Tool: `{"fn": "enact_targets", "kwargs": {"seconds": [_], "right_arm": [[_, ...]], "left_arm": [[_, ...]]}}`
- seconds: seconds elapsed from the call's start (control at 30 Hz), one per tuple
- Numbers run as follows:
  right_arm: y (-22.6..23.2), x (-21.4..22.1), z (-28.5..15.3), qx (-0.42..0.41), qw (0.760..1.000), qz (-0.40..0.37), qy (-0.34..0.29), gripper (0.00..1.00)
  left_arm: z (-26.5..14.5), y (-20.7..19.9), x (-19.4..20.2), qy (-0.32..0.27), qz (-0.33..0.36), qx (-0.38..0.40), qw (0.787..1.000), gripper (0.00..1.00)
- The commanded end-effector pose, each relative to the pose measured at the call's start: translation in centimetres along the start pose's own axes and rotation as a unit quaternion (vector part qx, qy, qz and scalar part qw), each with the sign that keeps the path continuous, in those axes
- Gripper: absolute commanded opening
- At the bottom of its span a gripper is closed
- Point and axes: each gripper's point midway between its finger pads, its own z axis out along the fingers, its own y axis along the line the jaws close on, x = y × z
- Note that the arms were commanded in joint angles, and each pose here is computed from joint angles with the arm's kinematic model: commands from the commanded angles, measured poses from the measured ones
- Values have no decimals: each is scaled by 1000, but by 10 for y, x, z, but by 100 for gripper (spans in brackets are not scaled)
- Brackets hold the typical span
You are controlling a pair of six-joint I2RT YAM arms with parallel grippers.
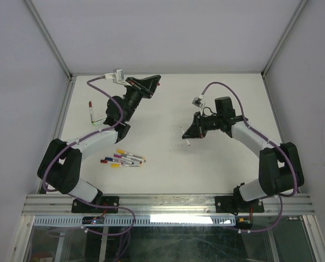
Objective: Open the pen caps
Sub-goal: Place the pen at the center of the board.
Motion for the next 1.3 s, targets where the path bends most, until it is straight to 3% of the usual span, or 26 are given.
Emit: {"fn": "enact_targets", "kwargs": {"seconds": [0.0,0.1,0.23,0.43,0.6,0.9,1.03,1.27], "right_arm": [[-74,-31,-54,200,979,4,-38,0],[-129,-29,-111,341,939,21,-44,0],[-171,-18,-157,443,896,40,-2,0],[-215,18,-181,506,854,104,64,0],[-238,36,-210,546,822,142,75,0],[-234,63,-244,554,805,203,68,4],[-213,72,-252,543,808,222,51,6],[-174,96,-226,503,833,221,56,8]], "left_arm": [[-3,-6,5,32,18,5,999,0],[-16,14,44,109,5,-15,994,0],[-23,33,97,205,-35,-39,977,0],[-12,55,145,256,-48,-95,961,0],[-8,61,172,274,-56,-111,953,0],[11,67,234,321,-58,-166,931,0],[21,66,268,345,-56,-172,921,0],[39,56,318,369,-58,-159,914,0]]}}
